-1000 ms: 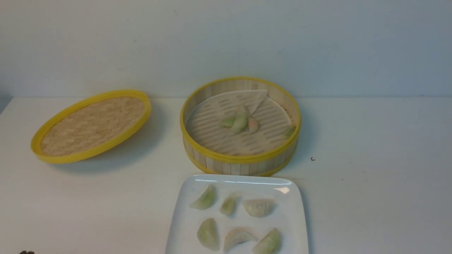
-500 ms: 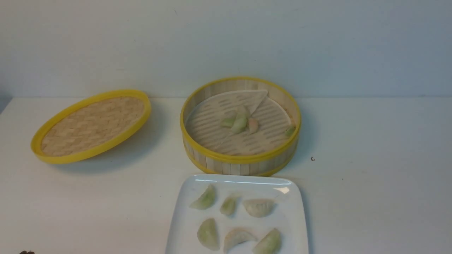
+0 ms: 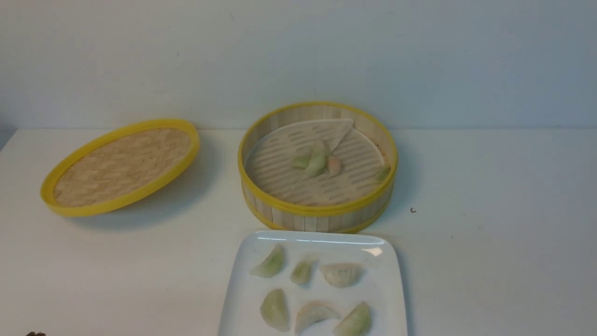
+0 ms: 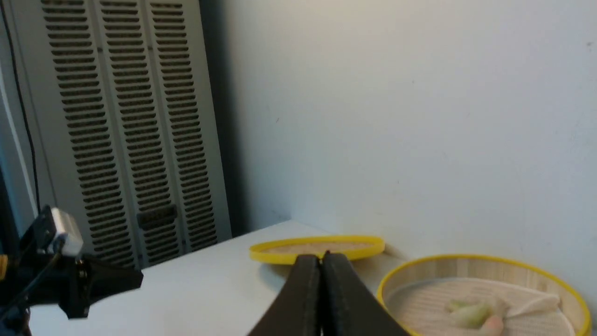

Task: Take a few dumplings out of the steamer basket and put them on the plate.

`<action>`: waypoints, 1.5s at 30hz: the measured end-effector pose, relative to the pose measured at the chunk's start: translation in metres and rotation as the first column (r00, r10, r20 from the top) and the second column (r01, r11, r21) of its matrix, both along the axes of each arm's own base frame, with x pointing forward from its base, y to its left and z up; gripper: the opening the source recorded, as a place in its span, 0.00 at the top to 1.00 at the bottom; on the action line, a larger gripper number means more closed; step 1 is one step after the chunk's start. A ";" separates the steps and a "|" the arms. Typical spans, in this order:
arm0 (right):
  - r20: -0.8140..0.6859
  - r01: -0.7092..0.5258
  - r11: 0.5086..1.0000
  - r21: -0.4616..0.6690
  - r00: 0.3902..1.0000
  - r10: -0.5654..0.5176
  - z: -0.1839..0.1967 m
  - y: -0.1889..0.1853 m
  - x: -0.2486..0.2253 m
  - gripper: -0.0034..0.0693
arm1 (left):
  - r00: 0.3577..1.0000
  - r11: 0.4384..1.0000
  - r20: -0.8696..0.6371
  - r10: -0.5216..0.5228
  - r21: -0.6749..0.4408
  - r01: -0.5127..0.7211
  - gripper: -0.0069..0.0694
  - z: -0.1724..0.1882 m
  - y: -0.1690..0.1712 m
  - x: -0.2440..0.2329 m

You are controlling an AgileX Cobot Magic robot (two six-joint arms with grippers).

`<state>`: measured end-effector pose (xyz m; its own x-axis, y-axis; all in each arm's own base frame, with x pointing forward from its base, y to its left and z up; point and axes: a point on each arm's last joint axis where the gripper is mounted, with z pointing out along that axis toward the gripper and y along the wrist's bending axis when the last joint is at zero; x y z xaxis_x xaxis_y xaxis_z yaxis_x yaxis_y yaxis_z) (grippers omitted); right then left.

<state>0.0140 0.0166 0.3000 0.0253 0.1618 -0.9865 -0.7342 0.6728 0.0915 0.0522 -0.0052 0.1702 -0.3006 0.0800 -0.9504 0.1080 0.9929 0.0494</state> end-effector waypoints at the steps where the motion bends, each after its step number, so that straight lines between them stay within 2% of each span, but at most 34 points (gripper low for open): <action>1: -0.003 0.004 1.000 -0.003 1.000 -0.004 -0.001 0.000 0.001 0.97 | 1.000 1.000 0.000 0.000 0.000 0.000 0.92 0.000 0.000 0.000; 2: -0.014 0.026 1.000 -0.014 1.000 -0.026 -0.007 0.002 0.003 0.97 | 1.000 1.000 0.000 0.000 0.000 0.000 0.92 0.000 0.000 0.000; 6: -0.090 0.232 0.968 -0.092 0.967 -0.240 -0.044 0.006 0.019 0.97 | 1.000 1.000 0.000 0.000 0.000 0.000 0.92 0.000 0.000 0.000; 8: -0.138 0.357 0.923 -0.146 0.916 -0.376 -0.068 0.003 0.027 0.97 | 1.000 1.000 0.000 0.000 0.000 0.000 0.92 0.000 0.000 0.000; 9: -0.138 0.357 0.923 -0.146 0.916 -0.376 -0.068 0.003 0.027 0.97 | 1.000 1.000 0.000 0.000 0.000 0.000 0.92 0.000 0.000 0.000; 10: -0.175 0.446 0.877 -0.180 0.862 -0.475 -0.085 0.000 0.033 0.97 | 1.000 1.000 0.000 0.000 0.000 0.000 0.92 0.000 0.000 0.000; 11: -0.176 0.446 0.877 -0.179 0.862 -0.475 -0.085 0.000 0.033 0.97 | 1.000 1.000 0.000 0.000 0.000 0.000 0.92 0.000 0.000 0.000; 12: -0.203 0.514 0.834 -0.203 0.811 -0.549 -0.098 -0.004 0.036 0.97 | 1.000 1.000 0.000 0.000 0.000 0.000 0.92 0.000 0.000 0.000; 13: -0.206 0.520 0.829 -0.206 0.805 -0.557 -0.100 -0.004 0.036 0.97 | 1.000 1.000 0.000 0.000 0.000 0.000 0.92 0.000 0.000 0.000; 16: -0.228 0.620 0.742 -0.256 0.707 -0.670 -0.119 -0.011 0.039 0.97 | 1.000 1.000 0.000 0.000 0.000 0.000 0.92 0.000 0.000 0.000; 19: -0.206 0.675 0.685 -0.274 0.655 -0.727 -0.120 -0.016 0.040 0.97 | 1.000 1.000 -0.001 0.000 0.000 0.000 0.92 0.000 0.000 0.000; 23: -0.185 0.694 0.658 -0.292 0.634 -0.751 -0.119 -0.018 0.040 0.97 | 1.000 1.000 -0.001 0.000 0.000 0.000 0.92 0.000 0.000 0.000; 45: -0.185 0.695 0.657 -0.293 0.633 -0.752 -0.119 -0.018 0.040 0.97 | 1.000 1.000 -0.001 0.000 0.000 0.000 0.92 0.000 0.000 0.000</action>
